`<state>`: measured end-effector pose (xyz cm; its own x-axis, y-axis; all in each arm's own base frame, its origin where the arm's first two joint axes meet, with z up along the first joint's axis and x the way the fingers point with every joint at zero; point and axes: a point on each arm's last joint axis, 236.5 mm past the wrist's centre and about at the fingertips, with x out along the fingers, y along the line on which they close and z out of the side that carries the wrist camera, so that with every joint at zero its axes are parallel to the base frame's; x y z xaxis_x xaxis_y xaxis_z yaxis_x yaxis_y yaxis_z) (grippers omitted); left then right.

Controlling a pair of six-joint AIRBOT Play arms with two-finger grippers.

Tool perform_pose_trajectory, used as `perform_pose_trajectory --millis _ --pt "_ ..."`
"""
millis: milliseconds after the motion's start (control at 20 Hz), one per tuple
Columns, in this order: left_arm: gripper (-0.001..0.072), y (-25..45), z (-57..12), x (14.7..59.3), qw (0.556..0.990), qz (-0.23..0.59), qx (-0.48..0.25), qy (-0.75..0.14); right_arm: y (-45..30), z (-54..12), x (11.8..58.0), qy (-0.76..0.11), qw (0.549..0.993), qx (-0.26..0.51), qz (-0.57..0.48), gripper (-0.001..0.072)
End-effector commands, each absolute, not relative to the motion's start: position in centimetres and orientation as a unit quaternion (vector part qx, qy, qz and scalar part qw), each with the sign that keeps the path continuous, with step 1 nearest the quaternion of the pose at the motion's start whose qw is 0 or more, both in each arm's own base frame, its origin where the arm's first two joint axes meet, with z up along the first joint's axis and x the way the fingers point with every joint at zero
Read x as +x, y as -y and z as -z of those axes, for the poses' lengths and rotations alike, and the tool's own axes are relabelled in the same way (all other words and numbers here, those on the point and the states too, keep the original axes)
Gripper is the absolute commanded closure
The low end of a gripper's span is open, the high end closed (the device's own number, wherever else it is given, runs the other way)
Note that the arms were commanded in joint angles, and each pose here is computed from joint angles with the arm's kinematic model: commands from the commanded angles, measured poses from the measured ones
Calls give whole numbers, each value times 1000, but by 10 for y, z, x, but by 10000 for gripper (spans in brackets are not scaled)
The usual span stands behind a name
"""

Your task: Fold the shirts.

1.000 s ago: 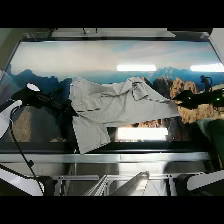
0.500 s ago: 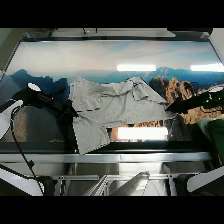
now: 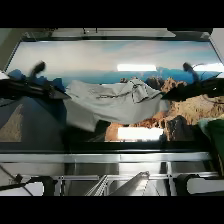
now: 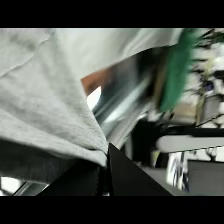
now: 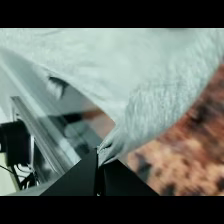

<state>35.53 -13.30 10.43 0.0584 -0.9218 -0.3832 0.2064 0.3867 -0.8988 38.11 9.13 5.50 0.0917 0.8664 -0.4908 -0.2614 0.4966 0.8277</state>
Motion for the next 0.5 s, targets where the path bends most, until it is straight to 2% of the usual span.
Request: perform_pose_trajectory --millis 0,100,150,250,300,350,450 --pt "683 120 -315 293 695 598 -329 -228 -123 -225 344 -344 759 239 -498 696" --pt "682 109 -406 224 745 616 -243 -85 -127 -328 300 -203 826 177 -496 695" --pt "681 107 -438 204 793 578 -188 -30 -123 -373 283 -126 872 127 -456 695" --pt "679 98 -473 201 889 445 -100 26 -110 -447 255 16 938 57 -341 695" --pt "679 94 -482 202 912 401 -78 38 -105 -474 238 73 953 39 -293 695" --pt "678 89 -492 205 921 376 -85 48 -98 -495 223 119 961 21 -248 695" --pt "679 73 -493 218 916 383 -113 40 -82 -502 218 137 973 7 -187 696"
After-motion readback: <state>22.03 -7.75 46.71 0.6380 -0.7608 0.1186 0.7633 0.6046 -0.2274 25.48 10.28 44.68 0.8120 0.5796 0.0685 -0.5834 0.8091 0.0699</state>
